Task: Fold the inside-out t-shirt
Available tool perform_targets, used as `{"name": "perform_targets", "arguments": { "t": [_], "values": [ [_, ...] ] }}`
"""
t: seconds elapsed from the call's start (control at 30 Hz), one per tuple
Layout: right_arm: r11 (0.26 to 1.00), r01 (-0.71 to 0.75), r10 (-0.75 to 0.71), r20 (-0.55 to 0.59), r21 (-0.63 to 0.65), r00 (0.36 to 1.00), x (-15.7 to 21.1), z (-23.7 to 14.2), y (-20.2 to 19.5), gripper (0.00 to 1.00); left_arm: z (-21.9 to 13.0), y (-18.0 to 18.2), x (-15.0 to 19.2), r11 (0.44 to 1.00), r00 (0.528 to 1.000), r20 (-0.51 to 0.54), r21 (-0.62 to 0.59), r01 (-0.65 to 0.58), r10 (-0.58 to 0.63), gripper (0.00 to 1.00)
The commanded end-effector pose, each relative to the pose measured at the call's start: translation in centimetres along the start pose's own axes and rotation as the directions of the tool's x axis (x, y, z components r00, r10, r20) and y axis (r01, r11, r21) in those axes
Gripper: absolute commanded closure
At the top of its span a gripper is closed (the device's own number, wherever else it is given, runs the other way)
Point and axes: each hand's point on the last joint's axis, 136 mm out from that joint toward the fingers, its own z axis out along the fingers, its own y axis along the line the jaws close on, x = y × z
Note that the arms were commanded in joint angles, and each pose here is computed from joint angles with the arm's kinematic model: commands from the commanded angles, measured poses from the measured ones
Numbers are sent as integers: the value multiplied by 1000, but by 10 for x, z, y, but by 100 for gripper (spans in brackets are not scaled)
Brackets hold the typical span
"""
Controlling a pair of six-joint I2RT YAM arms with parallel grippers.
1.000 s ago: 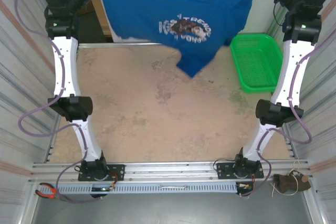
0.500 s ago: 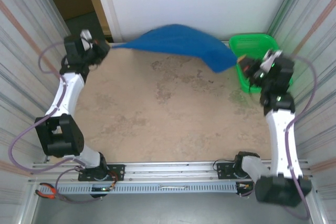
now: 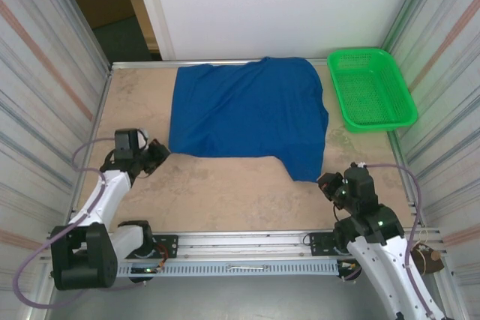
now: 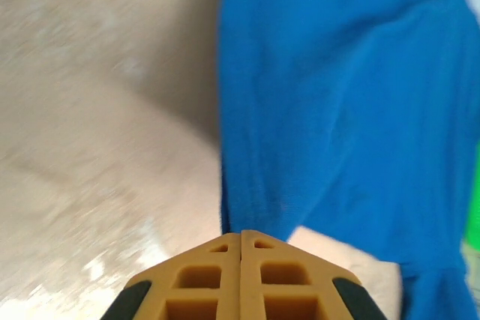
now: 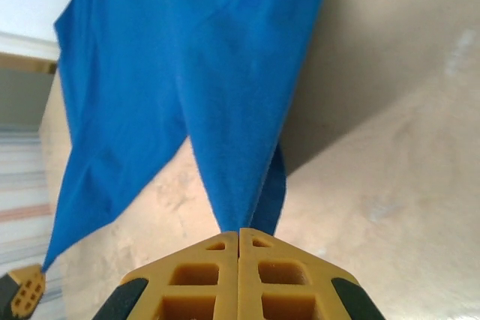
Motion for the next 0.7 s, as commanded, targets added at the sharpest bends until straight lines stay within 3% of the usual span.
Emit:
{"name": "perform_targets", "arguments": {
  "t": [0.0, 0.3, 0.5, 0.67],
  "values": [
    [991, -64, 60, 42, 114, 997, 0, -10, -32, 100, -11, 22, 4, 995, 998, 50, -93, 28, -23, 100],
    [985, -118, 104, 109, 124, 989, -7, -44, -40, 100, -48, 57, 19, 971, 980, 185, -208, 118, -79, 100],
    [988, -130, 119, 130, 80, 984, -13, -67, -27, 100, -59, 60, 24, 962, 980, 177, -237, 134, -93, 100],
    [991, -129, 122, 131, 42, 984, -18, -83, -13, 100, -77, 54, 17, 960, 968, 232, -239, 148, -92, 100]
  ]
}}
